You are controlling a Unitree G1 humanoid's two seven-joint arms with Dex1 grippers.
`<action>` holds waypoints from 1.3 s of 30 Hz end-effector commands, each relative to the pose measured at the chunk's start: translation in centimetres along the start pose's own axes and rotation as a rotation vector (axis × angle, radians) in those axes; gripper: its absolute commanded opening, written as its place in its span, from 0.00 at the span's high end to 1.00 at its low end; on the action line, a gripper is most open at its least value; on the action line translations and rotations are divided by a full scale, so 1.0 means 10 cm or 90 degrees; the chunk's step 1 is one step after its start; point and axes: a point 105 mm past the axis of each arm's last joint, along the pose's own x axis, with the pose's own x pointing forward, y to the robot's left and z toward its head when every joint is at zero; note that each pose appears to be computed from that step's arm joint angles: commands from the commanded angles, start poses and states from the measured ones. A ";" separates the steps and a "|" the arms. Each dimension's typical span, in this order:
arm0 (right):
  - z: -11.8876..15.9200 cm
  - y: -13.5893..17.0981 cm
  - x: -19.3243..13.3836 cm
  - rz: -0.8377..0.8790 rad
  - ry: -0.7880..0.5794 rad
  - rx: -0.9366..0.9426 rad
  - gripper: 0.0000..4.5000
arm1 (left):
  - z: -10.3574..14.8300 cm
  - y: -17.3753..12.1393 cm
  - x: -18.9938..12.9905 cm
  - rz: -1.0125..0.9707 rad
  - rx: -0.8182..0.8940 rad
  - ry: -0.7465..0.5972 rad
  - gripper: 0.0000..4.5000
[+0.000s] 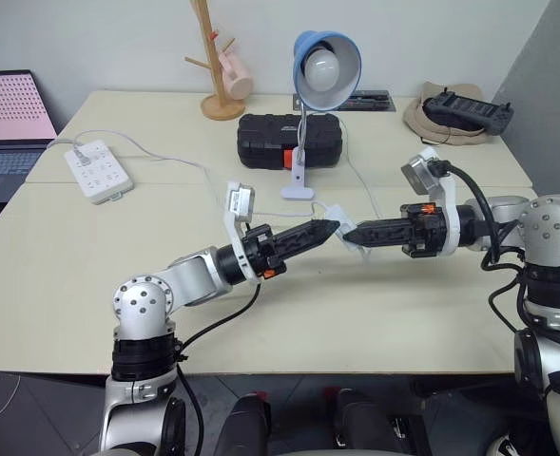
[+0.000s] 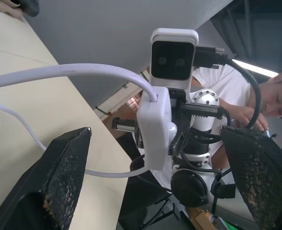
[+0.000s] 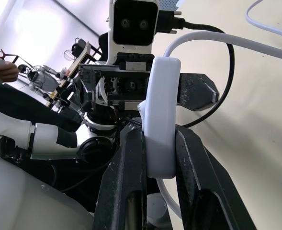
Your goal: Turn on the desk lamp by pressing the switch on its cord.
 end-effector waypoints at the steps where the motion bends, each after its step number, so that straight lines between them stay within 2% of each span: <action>1: 0.04 0.11 -0.01 0.013 -0.003 -0.028 0.90 | 0.02 -0.07 0.03 -0.023 0.020 0.004 0.08; 3: 0.05 0.10 -0.01 0.012 -0.005 -0.029 0.90 | 0.02 -0.06 0.04 -0.023 0.020 0.005 0.15; 7: 0.05 0.11 0.01 0.014 -0.005 -0.031 0.90 | 0.02 -0.05 0.05 -0.025 0.019 0.006 0.35; 18: 0.02 0.14 0.04 0.023 0.005 -0.032 0.90 | 0.01 -0.09 0.10 -0.033 0.011 -0.003 0.82; 31: 0.03 0.14 0.04 0.023 0.002 -0.033 0.90 | 0.07 -0.19 0.13 -0.053 -0.007 -0.019 0.84; 39: 0.07 0.31 0.01 0.050 0.015 -0.057 0.90 | 0.05 -0.42 0.11 -0.098 -0.052 -0.014 0.85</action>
